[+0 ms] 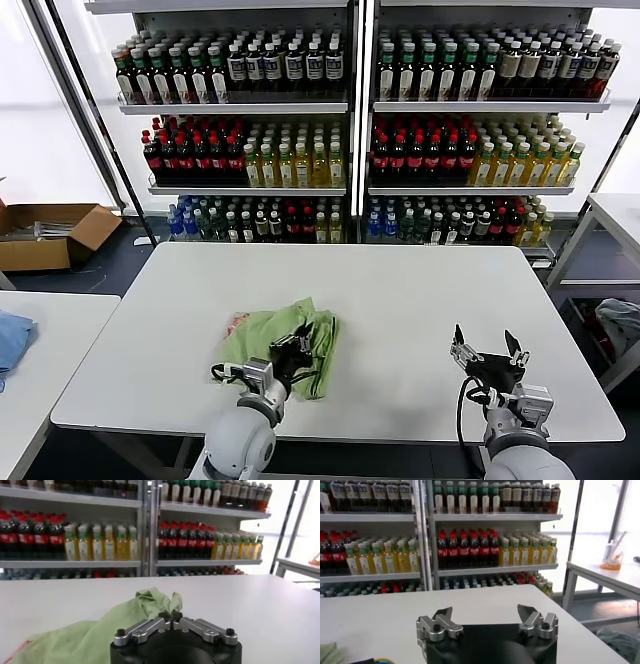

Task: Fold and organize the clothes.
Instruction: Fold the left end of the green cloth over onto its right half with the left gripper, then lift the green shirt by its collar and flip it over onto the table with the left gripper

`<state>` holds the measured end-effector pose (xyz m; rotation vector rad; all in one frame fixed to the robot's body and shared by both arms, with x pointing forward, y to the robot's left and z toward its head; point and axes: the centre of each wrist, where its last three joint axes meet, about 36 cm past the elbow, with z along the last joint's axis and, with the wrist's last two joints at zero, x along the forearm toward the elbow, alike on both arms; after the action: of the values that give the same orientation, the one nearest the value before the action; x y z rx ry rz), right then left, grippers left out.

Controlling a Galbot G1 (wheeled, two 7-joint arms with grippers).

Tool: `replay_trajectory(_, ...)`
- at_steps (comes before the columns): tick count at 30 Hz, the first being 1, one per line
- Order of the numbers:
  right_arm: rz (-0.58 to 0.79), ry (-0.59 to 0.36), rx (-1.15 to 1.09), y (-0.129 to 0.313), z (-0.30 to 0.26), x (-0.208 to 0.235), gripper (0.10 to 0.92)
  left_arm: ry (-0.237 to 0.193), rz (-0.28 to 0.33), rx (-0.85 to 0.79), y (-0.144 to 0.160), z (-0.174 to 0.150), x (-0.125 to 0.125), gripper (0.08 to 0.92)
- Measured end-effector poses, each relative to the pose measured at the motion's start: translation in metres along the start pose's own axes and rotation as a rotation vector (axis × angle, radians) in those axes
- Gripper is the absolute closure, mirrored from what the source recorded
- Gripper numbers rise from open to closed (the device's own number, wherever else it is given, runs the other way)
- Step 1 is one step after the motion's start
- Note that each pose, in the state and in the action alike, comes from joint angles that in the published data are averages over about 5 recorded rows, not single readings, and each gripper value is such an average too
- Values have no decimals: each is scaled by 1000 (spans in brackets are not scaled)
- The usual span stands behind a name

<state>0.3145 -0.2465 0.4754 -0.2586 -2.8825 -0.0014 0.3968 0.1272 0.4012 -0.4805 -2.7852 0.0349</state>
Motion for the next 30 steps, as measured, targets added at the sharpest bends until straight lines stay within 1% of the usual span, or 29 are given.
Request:
replay_trajectory(3,0,2,-4,1,2,0,200,16,8,-9,-5,7,-5,915)
replay_trajectory(6,-2,5,-9,3,4,-1,200,30,19,-18,-10,16,-10,898)
replay_trajectory(9,-4,9,-15,5,5,-2,200,34,40,-26,-16,24,-11,835)
replay_trajectory(12,-7,12,-18,9,6,-4,200,31,68,-26,-23,31,-8,751)
replay_trajectory(18,-28,16,-21,19,7,-10,200,19,148,28,-40,36,7,577)
replay_trajectory(21,-42,16,-22,24,7,-14,200,-8,182,90,-46,28,17,491)
replay_trajectory(25,-62,15,-19,30,8,-19,200,-84,217,179,-46,1,32,369)
replay_trajectory(28,-75,14,-17,34,7,-22,200,-148,216,218,-37,-21,42,283)
replay_trajectory(30,-82,12,-15,37,6,-24,200,-182,195,220,-27,-32,47,235)
